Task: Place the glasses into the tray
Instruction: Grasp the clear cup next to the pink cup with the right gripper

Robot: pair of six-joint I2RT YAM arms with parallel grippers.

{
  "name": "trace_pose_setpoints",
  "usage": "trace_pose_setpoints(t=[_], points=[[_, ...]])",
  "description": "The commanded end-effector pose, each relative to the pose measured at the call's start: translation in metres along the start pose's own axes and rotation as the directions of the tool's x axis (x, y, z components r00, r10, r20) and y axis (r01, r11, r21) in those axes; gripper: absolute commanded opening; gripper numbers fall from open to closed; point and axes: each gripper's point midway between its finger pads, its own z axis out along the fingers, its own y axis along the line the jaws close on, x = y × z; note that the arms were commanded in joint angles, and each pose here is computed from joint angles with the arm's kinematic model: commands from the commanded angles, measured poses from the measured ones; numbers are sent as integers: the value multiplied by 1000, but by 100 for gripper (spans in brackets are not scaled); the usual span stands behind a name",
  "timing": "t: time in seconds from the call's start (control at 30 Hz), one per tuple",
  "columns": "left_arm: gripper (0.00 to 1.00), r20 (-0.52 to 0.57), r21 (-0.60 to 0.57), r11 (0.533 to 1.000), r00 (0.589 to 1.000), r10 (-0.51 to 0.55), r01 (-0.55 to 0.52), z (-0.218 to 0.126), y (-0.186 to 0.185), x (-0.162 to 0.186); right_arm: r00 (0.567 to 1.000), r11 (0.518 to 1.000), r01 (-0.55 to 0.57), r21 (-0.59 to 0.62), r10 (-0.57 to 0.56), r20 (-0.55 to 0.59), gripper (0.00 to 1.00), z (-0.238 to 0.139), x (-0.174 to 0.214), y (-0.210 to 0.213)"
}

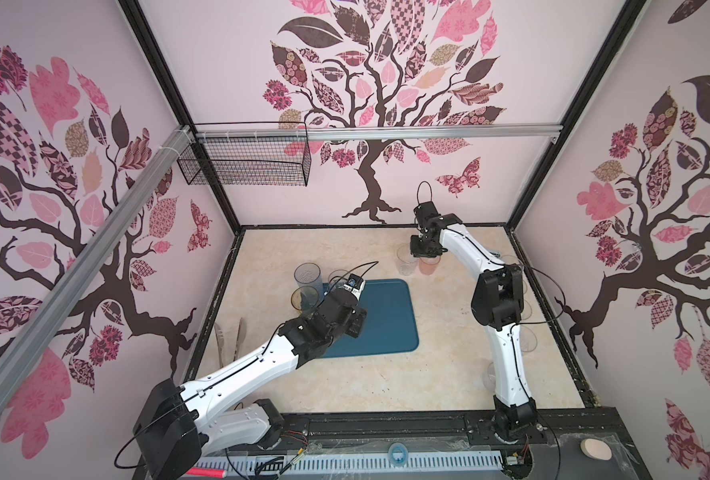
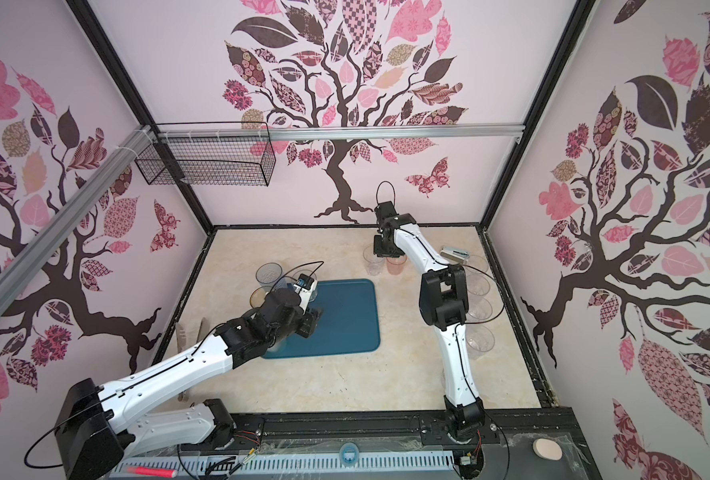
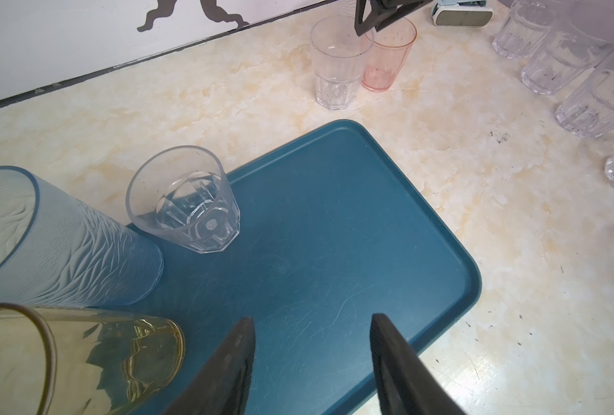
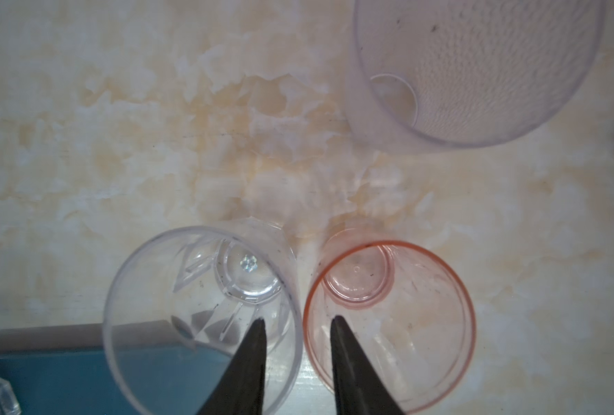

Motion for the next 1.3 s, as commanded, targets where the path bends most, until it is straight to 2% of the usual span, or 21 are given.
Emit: trace_pose_setpoints(t=[0.0,0.13,0.4,0.67,0.83,1.0,1.27], points=[[55,-8,-15,1000,1000,18,-18,2,2,5,998,1000,7,13,-7,59,39,-47,-13,4],[55,25,-78,997,1000,6,-4,-5,15,-1,995,997,69,-17,-67,76,41,-55,-3,33],[57,115,-168,986,993,-2,22,-33,38,-18,990,988,137,-69,-136,23,47,-19,13,70],[62,115,-171,984,993,-23,43,-36,41,-11,986,986,164,10,-164,16,46,13,14,66],[62,103,-162,986,994,-23,40,-35,40,-9,985,984,174,21,-174,4,38,26,18,65],[62,99,-153,988,995,-17,32,-35,38,-9,984,984,179,-14,-179,11,22,24,17,73],[62,94,-133,990,995,-32,45,-33,35,-6,978,978,196,-72,-190,84,4,-10,3,91]])
